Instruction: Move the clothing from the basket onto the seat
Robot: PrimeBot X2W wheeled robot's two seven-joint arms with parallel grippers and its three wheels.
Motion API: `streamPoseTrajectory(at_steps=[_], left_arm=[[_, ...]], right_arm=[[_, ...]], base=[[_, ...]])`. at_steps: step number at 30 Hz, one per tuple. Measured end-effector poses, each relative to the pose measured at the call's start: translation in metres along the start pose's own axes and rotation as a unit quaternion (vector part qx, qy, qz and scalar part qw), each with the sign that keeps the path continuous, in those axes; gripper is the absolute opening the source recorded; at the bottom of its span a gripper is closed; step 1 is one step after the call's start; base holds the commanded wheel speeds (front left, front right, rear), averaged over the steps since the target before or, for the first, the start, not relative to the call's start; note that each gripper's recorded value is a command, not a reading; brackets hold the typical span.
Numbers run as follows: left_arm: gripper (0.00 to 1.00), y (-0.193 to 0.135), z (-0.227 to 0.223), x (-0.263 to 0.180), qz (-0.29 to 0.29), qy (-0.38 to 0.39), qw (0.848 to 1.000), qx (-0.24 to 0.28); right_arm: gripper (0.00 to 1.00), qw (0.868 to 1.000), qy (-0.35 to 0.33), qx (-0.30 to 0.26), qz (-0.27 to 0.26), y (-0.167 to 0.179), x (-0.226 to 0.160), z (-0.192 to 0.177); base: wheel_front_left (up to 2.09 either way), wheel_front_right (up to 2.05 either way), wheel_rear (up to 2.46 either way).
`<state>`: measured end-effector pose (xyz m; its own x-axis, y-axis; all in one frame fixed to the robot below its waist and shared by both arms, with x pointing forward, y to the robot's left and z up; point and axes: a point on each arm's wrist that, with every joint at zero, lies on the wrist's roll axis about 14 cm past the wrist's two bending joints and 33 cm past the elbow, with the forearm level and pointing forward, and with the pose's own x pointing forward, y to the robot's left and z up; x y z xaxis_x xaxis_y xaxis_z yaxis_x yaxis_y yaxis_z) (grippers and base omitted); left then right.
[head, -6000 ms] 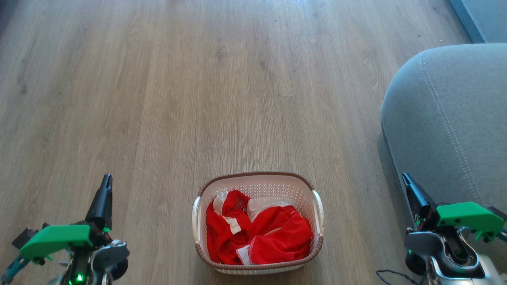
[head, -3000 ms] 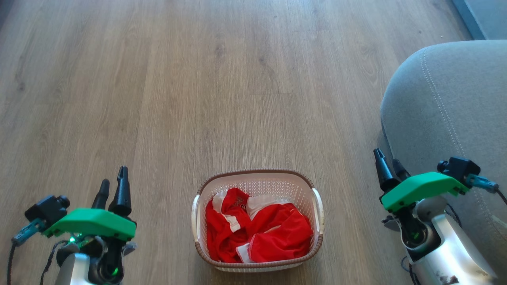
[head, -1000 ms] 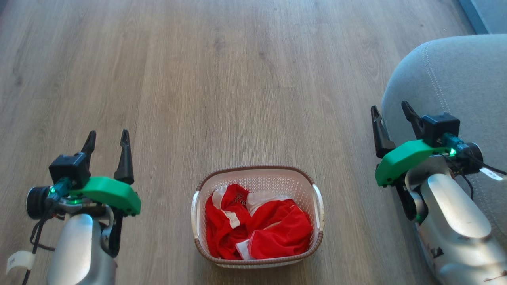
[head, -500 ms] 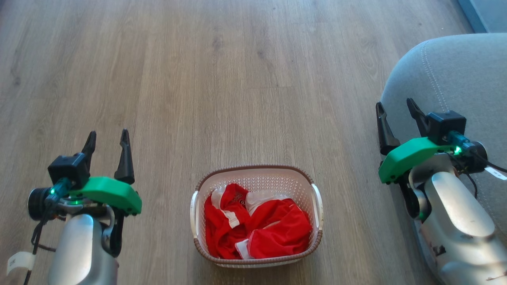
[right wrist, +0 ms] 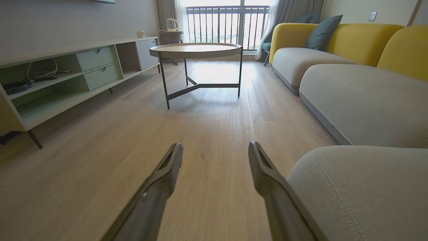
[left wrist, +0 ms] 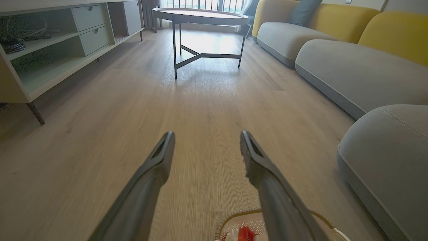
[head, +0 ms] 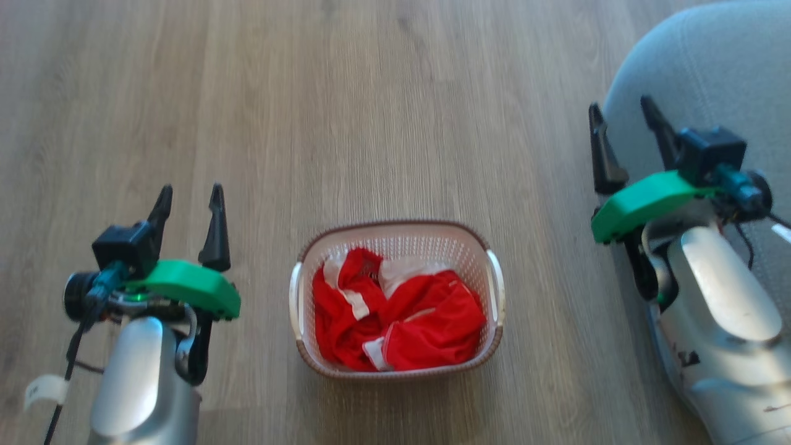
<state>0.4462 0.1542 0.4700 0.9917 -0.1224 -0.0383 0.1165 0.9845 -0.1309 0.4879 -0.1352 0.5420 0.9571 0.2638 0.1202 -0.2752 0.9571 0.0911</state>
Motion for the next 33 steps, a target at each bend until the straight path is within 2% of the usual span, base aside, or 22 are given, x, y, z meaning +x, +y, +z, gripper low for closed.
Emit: streamPoseTrajectory(at_steps=[5,12,19,27,31,32,33], left_arm=[[1.00,-0.010,-0.012,0.017,-0.016,0.012,1.000,-0.006],[1.00,-0.023,-0.052,0.038,-0.036,0.053,0.998,-0.025],[1.00,-0.056,-0.094,0.057,-0.090,0.095,0.991,-0.038],[1.00,-0.114,-0.159,0.057,-0.182,0.170,0.967,-0.053],[1.00,-0.146,-0.187,0.051,-0.239,0.201,0.948,-0.054],[1.00,-0.162,-0.200,0.045,-0.272,0.217,0.936,-0.048],[1.00,-0.162,-0.200,0.045,-0.272,0.217,0.936,-0.048]], right_arm=[[1.00,1.000,0.001,0.001,-0.004,-0.007,0.012,-0.008],[1.00,1.000,0.014,0.001,-0.008,-0.019,0.033,-0.036],[1.00,1.000,0.010,-0.003,-0.005,-0.028,0.060,-0.054],[1.00,1.000,0.018,-0.004,-0.004,-0.039,0.079,-0.089],[1.00,0.999,0.032,-0.004,-0.005,-0.043,0.084,-0.110],[1.00,0.999,0.037,-0.007,-0.004,-0.045,0.085,-0.119],[1.00,0.999,0.037,-0.007,-0.004,-0.045,0.085,-0.119]], base=[[0.00,0.00,0.00],[0.00,0.00,0.00],[0.00,0.00,0.00],[0.00,0.00,0.00],[0.00,0.00,0.00],[0.00,0.00,0.00],[0.00,0.00,0.00]])
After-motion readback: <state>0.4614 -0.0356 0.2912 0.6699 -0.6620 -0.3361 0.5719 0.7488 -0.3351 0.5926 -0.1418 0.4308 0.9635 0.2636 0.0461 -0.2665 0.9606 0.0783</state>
